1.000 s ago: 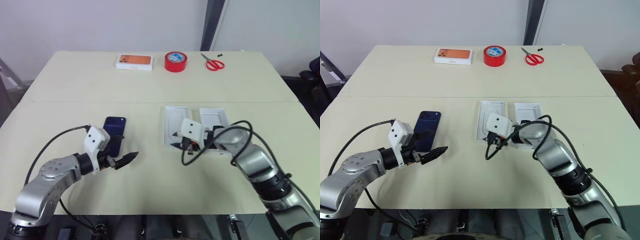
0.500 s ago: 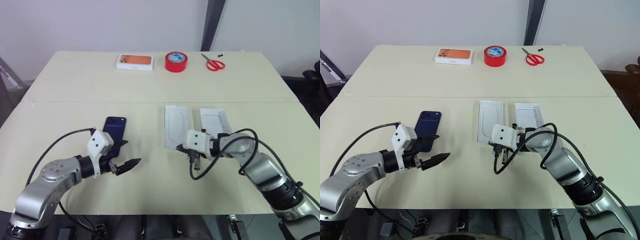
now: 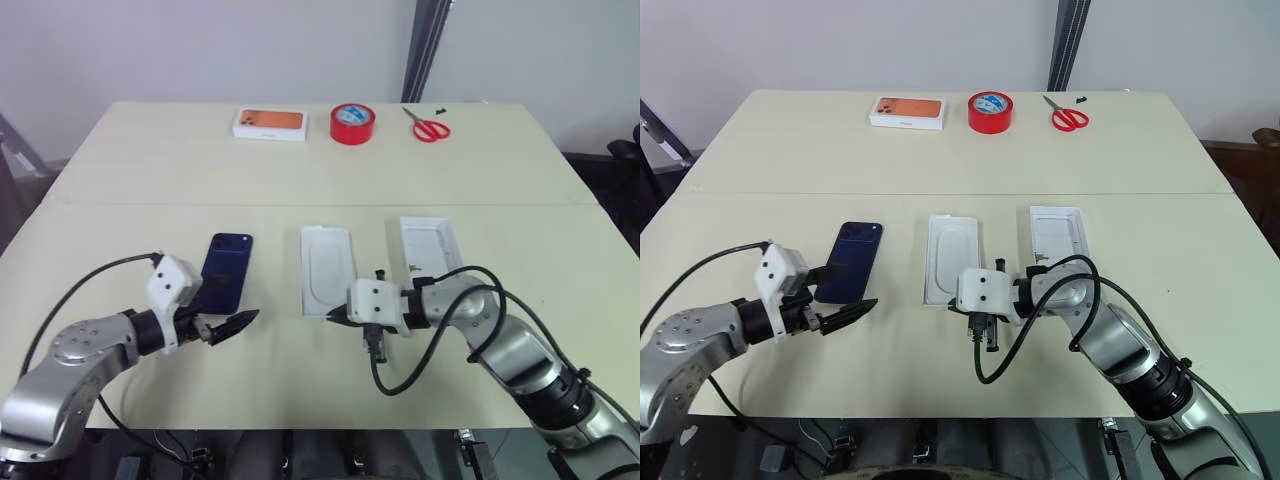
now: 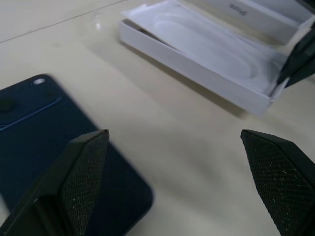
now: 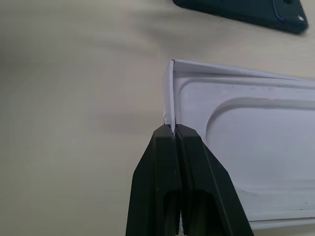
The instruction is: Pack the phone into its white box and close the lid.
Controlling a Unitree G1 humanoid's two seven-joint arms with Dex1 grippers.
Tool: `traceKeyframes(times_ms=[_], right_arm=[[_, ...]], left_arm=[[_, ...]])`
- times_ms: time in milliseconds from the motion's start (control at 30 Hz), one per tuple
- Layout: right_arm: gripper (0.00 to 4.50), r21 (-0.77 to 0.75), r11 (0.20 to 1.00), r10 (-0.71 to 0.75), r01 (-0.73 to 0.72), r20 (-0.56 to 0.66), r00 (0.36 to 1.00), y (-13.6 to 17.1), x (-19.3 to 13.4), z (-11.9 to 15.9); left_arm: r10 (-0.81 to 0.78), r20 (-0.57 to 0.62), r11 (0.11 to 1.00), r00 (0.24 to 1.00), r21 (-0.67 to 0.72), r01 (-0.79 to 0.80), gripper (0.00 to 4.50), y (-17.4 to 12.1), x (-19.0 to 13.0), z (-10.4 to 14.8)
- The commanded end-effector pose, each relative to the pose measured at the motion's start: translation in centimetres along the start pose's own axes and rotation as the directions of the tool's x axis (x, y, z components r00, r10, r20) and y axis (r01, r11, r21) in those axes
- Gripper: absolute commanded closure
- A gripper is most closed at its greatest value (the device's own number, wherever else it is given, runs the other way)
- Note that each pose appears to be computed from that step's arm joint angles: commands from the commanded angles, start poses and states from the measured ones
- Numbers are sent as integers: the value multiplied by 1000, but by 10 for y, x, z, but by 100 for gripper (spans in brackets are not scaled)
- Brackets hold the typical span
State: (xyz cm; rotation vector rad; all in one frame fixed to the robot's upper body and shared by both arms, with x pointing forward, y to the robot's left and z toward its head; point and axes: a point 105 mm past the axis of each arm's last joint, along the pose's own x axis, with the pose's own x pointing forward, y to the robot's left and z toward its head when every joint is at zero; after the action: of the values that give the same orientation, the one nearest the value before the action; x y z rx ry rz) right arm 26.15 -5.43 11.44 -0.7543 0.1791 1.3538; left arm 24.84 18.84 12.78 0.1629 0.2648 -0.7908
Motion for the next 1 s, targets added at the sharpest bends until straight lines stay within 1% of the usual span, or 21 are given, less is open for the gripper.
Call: traceKeyframes(times_ms=[33,100,233,267,300,400,433,500,567,600,633,667,700,767,833,867,1000], right_arm=[[421,16,1000,8,-9,54,998,-3,2,13],[358,41,999,22,-25,72,997,-2,3,16],[155,113,994,-22,2,177,984,-14,1,36],[97,127,992,-40,15,196,980,-19,0,41],[56,140,990,-57,27,215,975,-24,0,46],[56,172,983,-106,65,238,966,-40,7,57],[82,189,978,-134,92,223,965,-48,14,59],[165,209,968,-177,140,168,970,-60,28,58],[266,194,967,-190,163,129,973,-67,41,60],[325,184,969,-189,165,122,974,-68,47,62],[369,167,972,-183,162,119,976,-68,53,66],[428,156,975,-178,159,117,977,-68,59,69],[447,145,976,-182,165,106,978,-69,65,71],[447,118,974,-202,193,70,977,-72,76,71],[447,69,976,-211,208,35,977,-72,84,68],[447,36,976,-215,214,19,977,-71,88,67],[447,10,978,-210,210,1,978,-69,101,68]], left_arm=[[12,22,999,1000,30,-13,0,2,-7,8],[21,22,999,1000,27,-21,0,3,-8,8],[57,22,998,998,14,-58,0,8,-13,8],[67,23,998,997,7,-67,0,9,-15,8],[82,25,997,996,-4,-82,0,12,-17,8],[156,25,986,987,-64,-154,0,25,-22,7],[192,30,977,981,-104,-188,0,32,-24,8],[267,39,947,963,-195,-254,0,47,-26,9],[351,23,904,936,-271,-332,0,64,-29,8],[394,7,877,919,-300,-374,0,72,-32,6],[429,-11,852,903,-326,-409,0,80,-34,4],[449,-24,833,893,-351,-428,0,85,-34,3],[460,-34,818,887,-373,-438,0,88,-33,3],[470,-76,793,879,-400,-459,0,92,-31,1],[443,-167,771,881,-431,-469,0,94,-27,-7],[431,-190,758,882,-455,-468,0,95,-25,-9],[395,-197,730,897,-526,-437,0,98,-13,-5]])
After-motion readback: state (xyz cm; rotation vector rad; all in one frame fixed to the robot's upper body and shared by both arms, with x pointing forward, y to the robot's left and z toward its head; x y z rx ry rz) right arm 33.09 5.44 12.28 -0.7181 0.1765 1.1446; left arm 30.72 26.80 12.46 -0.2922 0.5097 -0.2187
